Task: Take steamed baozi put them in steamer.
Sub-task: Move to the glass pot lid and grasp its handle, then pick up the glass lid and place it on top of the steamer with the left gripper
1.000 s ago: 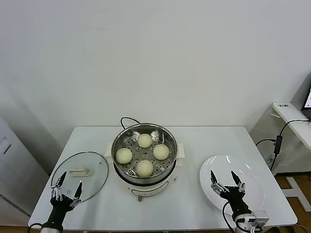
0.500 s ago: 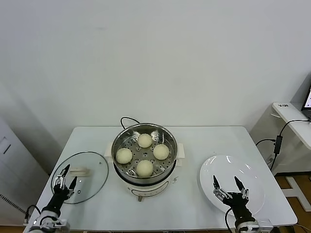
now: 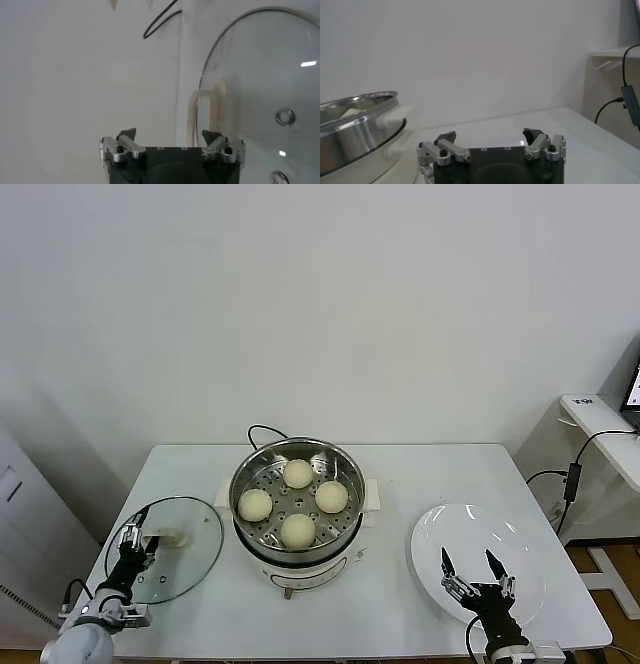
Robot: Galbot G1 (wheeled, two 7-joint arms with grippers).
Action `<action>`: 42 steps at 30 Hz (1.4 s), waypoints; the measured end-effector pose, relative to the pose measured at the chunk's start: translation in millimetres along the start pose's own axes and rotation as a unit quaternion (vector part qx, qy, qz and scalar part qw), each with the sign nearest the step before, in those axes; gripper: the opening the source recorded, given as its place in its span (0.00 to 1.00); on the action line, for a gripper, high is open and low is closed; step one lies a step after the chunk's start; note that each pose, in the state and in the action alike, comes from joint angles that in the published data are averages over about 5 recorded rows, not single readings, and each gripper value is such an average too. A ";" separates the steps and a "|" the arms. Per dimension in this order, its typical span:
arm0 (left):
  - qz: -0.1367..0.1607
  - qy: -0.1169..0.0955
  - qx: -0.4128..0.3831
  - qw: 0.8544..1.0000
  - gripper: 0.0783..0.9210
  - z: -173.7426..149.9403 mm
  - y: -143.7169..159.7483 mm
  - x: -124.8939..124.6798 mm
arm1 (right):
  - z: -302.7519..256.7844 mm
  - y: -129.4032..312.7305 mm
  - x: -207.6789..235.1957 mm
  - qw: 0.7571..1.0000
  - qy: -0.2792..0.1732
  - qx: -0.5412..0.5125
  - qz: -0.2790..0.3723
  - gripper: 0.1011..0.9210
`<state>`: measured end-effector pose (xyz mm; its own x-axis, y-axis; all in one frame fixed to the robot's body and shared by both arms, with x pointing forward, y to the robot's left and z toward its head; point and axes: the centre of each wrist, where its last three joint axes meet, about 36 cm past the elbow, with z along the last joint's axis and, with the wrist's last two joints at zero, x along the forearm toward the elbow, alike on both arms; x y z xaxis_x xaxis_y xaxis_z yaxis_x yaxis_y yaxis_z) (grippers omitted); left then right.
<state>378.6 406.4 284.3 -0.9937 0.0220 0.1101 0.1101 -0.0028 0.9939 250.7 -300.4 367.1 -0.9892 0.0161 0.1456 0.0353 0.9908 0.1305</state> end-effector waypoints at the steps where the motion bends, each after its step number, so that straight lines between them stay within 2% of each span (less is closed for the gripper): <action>1: 0.000 0.001 -0.001 1.000 0.87 -0.6 -0.3 -2.5 | 0.1 0.1 0.2 1.000 0.000 0.000 0.000 0.88; 4: 0.001 0.002 0.000 1.000 0.80 -1.7 -1.8 -7.5 | 0.1 0.5 0.7 1.000 0.000 0.001 0.000 0.88; 16: -0.011 0.010 0.010 1.000 0.39 -3.7 -9.7 -7.4 | -0.2 1.4 0.4 1.000 -0.003 0.003 -0.002 0.88; 26: -0.043 0.021 0.018 0.999 0.07 -1.9 21.1 8.2 | -1.9 8.3 -2.0 1.000 -0.003 0.002 -0.010 0.88; 31: -0.055 0.033 0.026 0.998 0.05 -0.8 49.8 18.2 | -3.5 8.0 -3.8 1.000 0.000 0.005 -0.013 0.88; 36: -0.060 0.047 0.038 0.996 0.05 -5.7 94.8 22.7 | -4.4 8.5 -6.2 1.000 0.000 0.008 -0.016 0.88; 42: -0.059 0.054 0.048 0.996 0.05 -38.0 150.6 23.1 | -4.5 7.5 -6.5 1.000 0.003 0.010 -0.018 0.88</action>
<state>371.3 368.4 436.5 -0.9958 -0.0919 -0.0026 -0.0108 0.0890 0.9960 258.0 -293.7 371.6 -0.9889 -0.0206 0.1471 -0.0033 0.9931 0.1168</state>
